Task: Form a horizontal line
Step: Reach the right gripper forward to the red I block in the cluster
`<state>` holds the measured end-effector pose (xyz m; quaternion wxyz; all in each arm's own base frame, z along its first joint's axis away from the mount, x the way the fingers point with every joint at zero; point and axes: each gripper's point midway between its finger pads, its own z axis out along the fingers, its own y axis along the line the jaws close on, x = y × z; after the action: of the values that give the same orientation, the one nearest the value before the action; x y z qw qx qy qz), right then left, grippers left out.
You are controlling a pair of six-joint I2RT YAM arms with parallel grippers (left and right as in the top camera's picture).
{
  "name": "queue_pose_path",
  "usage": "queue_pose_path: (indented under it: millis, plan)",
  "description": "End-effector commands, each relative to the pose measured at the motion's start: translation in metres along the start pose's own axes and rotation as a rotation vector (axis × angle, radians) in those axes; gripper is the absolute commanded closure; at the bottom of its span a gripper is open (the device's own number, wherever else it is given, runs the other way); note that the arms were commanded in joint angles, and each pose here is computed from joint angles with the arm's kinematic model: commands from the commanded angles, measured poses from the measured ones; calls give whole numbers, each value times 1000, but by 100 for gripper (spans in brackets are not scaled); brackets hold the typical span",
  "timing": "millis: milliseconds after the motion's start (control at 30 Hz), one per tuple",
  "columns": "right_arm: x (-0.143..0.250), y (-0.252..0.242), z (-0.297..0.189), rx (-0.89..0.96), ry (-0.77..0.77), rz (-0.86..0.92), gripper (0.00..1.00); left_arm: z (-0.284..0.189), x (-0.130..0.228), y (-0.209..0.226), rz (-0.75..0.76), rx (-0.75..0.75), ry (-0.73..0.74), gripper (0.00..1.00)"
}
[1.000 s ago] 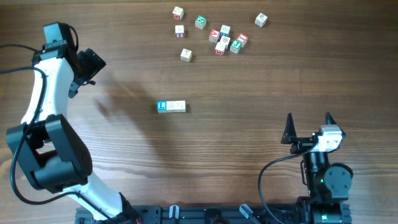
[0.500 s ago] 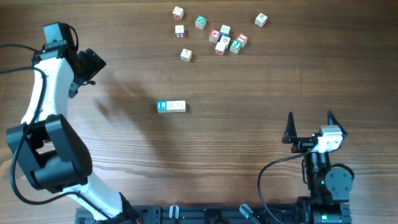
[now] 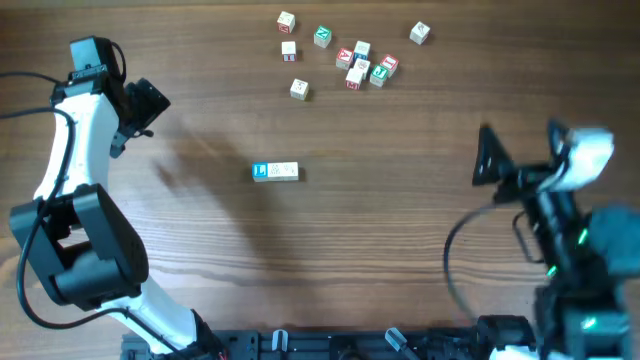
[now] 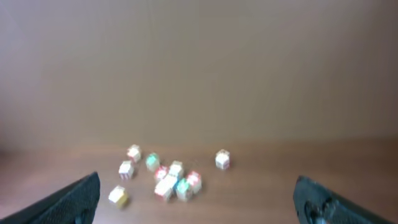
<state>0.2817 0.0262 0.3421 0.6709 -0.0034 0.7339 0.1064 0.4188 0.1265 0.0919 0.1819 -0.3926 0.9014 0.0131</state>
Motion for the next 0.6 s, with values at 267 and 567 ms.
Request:
queue_pose_path:
  millis: [267, 567]
  plan:
    - [-91, 26, 110, -140, 384, 120, 0, -6, -4, -3, -3, 13, -15, 0]
    - [-22, 20, 215, -175, 545, 212, 0, -6, -4, -3, -3, 13, -15, 0]
